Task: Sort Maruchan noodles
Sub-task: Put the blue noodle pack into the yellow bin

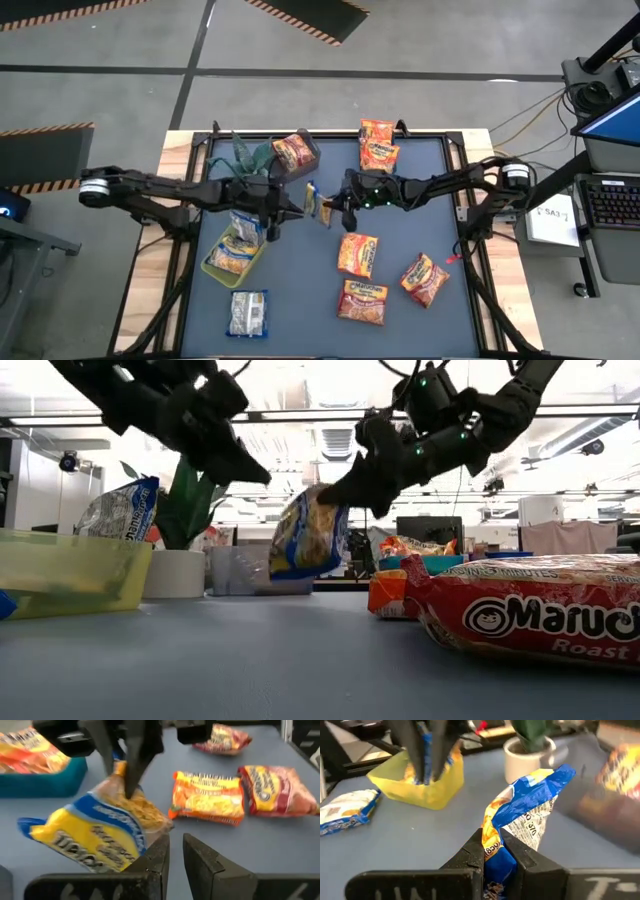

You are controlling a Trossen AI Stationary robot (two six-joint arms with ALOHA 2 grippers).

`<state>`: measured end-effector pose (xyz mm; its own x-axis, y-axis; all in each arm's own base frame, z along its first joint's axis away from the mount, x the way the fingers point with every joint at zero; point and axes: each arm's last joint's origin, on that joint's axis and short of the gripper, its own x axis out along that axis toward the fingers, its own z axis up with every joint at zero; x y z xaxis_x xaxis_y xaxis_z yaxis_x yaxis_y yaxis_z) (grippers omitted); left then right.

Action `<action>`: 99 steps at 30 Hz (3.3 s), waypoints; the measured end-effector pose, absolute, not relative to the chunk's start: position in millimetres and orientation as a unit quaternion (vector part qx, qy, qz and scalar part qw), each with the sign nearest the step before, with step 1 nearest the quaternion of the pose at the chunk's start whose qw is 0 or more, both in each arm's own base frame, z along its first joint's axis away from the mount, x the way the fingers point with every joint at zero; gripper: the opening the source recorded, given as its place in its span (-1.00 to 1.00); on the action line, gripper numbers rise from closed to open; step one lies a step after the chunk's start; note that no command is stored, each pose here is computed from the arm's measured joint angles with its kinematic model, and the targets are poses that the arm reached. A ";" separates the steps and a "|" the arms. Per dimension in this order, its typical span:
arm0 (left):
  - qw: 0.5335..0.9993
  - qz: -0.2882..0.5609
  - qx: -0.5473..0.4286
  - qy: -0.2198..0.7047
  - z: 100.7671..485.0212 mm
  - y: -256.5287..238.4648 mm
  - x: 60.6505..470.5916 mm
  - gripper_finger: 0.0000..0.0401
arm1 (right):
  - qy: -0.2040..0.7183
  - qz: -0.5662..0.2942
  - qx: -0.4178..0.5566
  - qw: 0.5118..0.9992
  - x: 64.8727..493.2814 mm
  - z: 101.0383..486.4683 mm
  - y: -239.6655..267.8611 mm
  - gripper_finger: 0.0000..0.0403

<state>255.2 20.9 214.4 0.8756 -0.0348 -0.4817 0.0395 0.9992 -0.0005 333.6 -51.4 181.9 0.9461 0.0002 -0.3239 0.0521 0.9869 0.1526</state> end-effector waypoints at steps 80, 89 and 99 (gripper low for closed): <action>0.985 -0.040 -0.056 0.156 212.9 15.3 257.5 -0.58 | 0.119 -0.010 -0.096 0.988 306.6 243.2 -5.2 0.07; 0.981 -0.063 -0.084 0.164 252.4 -0.6 241.5 -0.58 | 0.079 -0.019 -0.124 0.989 276.1 282.8 -8.4 0.07; 0.923 -0.117 -0.027 0.365 304.0 -27.8 220.0 -0.58 | 0.064 -0.019 -0.152 0.986 270.7 290.4 -8.2 0.07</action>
<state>220.0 -27.8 304.0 0.7056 -0.2359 -0.6682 0.1960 0.9711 -0.1358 270.7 -8.2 290.4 0.9910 -0.0574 -0.1213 0.0181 0.9528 -0.3031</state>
